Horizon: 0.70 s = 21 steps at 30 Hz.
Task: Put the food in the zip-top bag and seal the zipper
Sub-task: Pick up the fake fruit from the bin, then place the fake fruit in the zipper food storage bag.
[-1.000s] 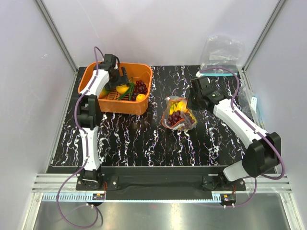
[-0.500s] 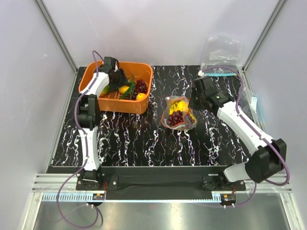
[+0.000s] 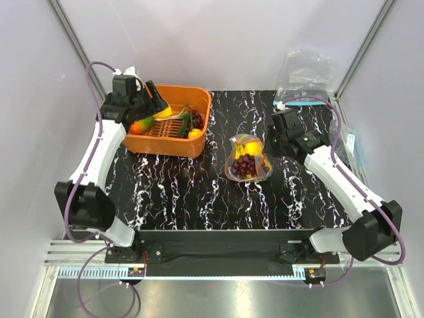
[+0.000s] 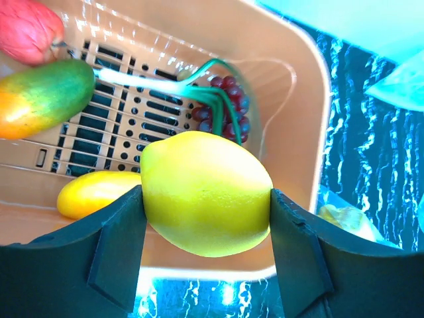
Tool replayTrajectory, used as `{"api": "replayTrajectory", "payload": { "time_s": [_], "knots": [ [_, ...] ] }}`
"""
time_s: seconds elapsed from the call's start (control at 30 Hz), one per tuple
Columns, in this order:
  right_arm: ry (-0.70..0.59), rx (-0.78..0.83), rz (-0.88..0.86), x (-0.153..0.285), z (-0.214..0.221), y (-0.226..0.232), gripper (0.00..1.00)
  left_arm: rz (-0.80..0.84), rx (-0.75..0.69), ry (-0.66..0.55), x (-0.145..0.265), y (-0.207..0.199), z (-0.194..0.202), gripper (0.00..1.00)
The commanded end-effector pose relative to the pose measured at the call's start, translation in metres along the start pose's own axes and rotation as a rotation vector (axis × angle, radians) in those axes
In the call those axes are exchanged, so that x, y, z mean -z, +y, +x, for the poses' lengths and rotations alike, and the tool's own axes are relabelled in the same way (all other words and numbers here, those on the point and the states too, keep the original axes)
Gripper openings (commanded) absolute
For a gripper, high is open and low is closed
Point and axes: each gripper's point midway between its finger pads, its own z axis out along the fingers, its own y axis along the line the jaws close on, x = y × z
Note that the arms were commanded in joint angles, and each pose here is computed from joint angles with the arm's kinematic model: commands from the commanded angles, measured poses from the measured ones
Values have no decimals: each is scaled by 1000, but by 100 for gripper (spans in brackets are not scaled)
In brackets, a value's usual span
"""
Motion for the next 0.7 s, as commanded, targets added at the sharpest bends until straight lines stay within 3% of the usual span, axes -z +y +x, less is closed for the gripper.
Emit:
{"api": "replayTrajectory", "payload": {
  "time_s": [0.0,0.17,0.5,0.67],
  "knots": [
    [38,-2,-12,1,7,0,0,-16,-48,-69,13,0,-3,35],
    [45,9,-44,4,7,5,0,134,-97,-39,39,-38,12,32],
    [71,-38,-52,10,8,10,0,521,-246,-5,120,-169,62,33],
    [70,-66,-59,19,-1,18,0,674,-317,9,147,-206,81,34]
  ]
}}
